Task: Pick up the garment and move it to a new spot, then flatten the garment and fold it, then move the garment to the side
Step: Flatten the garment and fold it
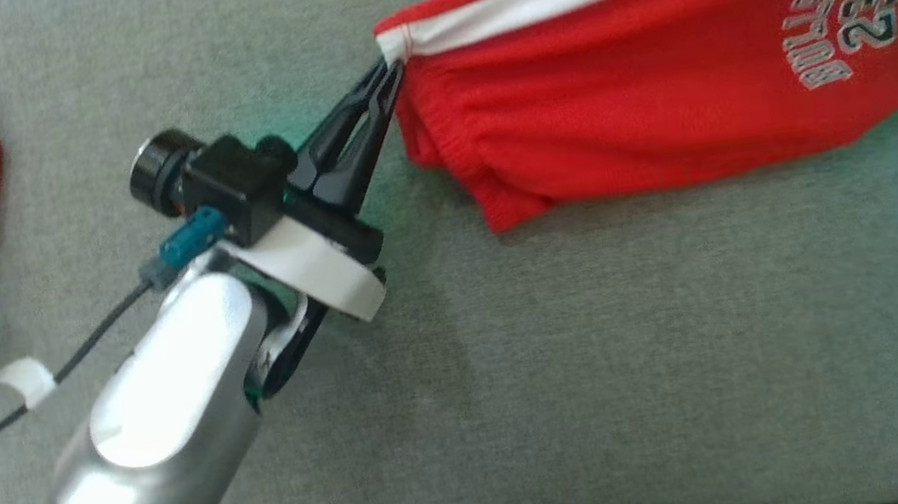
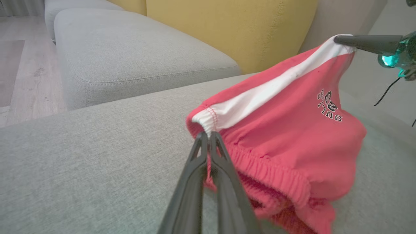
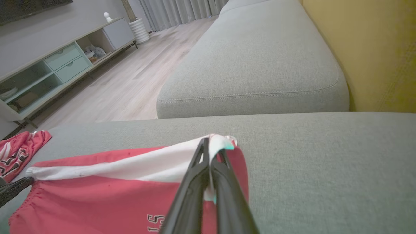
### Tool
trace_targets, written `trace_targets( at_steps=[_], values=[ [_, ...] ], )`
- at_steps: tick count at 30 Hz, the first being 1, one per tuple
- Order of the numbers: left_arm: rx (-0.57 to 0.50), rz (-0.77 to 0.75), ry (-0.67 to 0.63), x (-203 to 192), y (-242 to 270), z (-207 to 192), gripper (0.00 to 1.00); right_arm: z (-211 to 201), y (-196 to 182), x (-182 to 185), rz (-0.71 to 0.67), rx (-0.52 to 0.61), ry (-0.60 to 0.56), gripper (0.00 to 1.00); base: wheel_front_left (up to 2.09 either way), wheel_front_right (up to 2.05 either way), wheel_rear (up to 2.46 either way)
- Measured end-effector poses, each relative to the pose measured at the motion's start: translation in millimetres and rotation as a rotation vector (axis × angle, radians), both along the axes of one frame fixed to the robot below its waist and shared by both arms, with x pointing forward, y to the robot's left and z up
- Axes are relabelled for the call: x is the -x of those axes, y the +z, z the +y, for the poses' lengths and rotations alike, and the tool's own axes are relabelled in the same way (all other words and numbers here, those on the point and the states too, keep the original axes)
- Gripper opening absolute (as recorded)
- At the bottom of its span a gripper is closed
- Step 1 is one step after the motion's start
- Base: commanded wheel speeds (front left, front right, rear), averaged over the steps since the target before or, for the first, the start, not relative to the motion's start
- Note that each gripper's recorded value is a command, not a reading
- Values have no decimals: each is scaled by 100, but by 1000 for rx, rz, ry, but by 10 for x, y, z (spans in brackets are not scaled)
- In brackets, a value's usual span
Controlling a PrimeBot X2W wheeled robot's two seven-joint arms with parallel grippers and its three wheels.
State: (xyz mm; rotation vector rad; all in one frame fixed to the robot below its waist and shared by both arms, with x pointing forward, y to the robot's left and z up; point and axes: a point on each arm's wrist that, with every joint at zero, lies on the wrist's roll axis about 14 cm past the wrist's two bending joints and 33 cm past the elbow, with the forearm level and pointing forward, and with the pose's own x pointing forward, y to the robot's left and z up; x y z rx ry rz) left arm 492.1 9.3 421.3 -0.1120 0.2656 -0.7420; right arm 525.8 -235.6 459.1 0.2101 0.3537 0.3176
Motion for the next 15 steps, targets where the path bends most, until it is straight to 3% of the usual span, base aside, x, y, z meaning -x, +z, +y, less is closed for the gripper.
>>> trace_targets(
  at_steps=[12,13,14,15],
  values=[
    [-33,22,61,-206,-251,191,0,258,-376,-555,42,37,78,0,0,0,0],
    [-35,29,64,-207,-280,196,0,278,-409,-575,48,40,83,8,0,0,0],
    [-36,34,66,-209,-301,198,0,294,-427,-595,47,41,86,45,0,0,0],
    [-32,32,67,-216,-306,193,16,302,-442,-611,46,43,87,100,0,0,0]
  ],
)
